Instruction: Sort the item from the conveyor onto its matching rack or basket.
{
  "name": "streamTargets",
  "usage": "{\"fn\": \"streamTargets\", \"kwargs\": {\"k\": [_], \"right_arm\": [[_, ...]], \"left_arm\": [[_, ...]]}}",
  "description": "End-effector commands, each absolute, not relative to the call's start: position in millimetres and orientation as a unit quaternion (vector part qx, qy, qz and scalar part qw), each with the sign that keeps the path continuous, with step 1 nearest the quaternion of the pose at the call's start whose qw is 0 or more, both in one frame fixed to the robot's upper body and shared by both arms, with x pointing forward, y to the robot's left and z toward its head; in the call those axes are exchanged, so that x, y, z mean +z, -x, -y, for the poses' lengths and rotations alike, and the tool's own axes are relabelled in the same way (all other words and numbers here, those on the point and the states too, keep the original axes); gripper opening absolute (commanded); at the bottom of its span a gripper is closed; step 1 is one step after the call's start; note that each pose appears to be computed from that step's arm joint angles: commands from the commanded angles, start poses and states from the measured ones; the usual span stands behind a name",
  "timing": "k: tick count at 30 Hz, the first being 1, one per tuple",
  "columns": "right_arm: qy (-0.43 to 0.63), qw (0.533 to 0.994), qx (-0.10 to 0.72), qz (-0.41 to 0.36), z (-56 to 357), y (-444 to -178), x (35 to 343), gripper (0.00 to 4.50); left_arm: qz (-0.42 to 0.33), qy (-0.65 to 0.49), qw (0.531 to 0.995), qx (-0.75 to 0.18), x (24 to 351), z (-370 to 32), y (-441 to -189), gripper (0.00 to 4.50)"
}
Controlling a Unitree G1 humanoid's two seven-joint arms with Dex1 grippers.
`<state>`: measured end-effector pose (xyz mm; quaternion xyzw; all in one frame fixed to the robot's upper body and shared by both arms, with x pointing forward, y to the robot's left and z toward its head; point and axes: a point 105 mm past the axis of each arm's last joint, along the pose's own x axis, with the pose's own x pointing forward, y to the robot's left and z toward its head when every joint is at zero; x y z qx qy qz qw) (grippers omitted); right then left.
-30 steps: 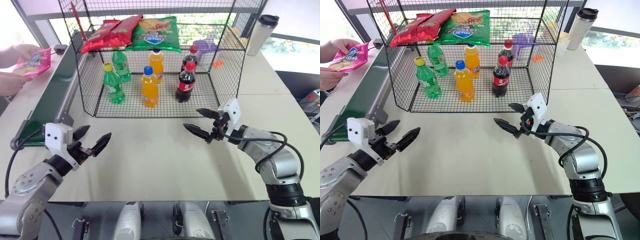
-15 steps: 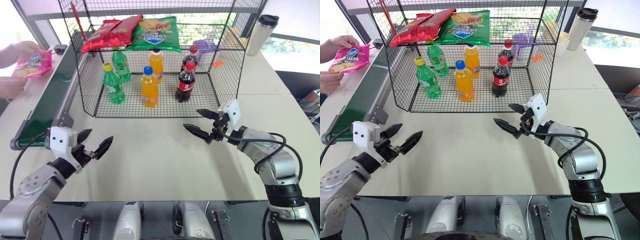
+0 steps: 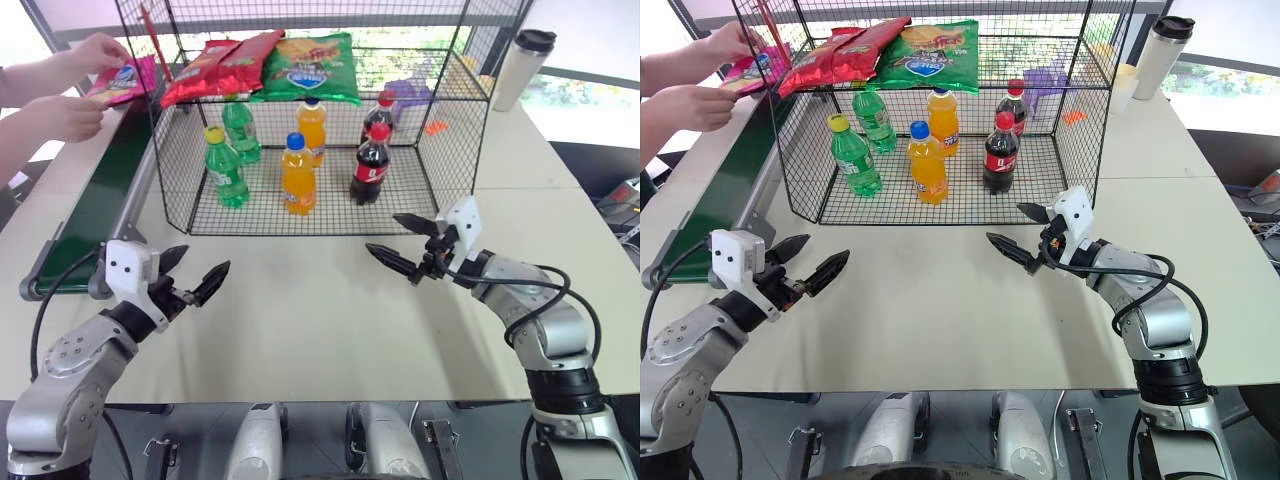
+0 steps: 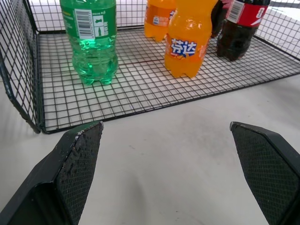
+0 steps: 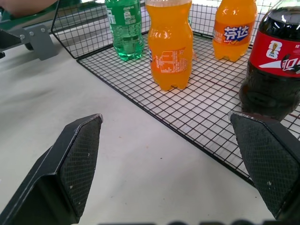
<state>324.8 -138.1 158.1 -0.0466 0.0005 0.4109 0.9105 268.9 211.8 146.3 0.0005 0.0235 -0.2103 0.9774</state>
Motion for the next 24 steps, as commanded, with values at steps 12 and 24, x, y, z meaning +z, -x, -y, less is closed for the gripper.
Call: {"fn": "streamTargets", "kwargs": {"k": [12,24], "right_arm": [[0.052,0.911,0.409,0.018,139.0,-327.9,165.4,4.50],[0.027,0.898,0.437,0.045,130.0,-341.4,191.6,4.50]], "left_arm": [[-0.007,-0.020,0.979,-0.202,151.4,-210.4,-267.3,4.48],[0.015,-0.066,0.985,-0.159,173.1,-230.2,-252.3,4.48]]}}
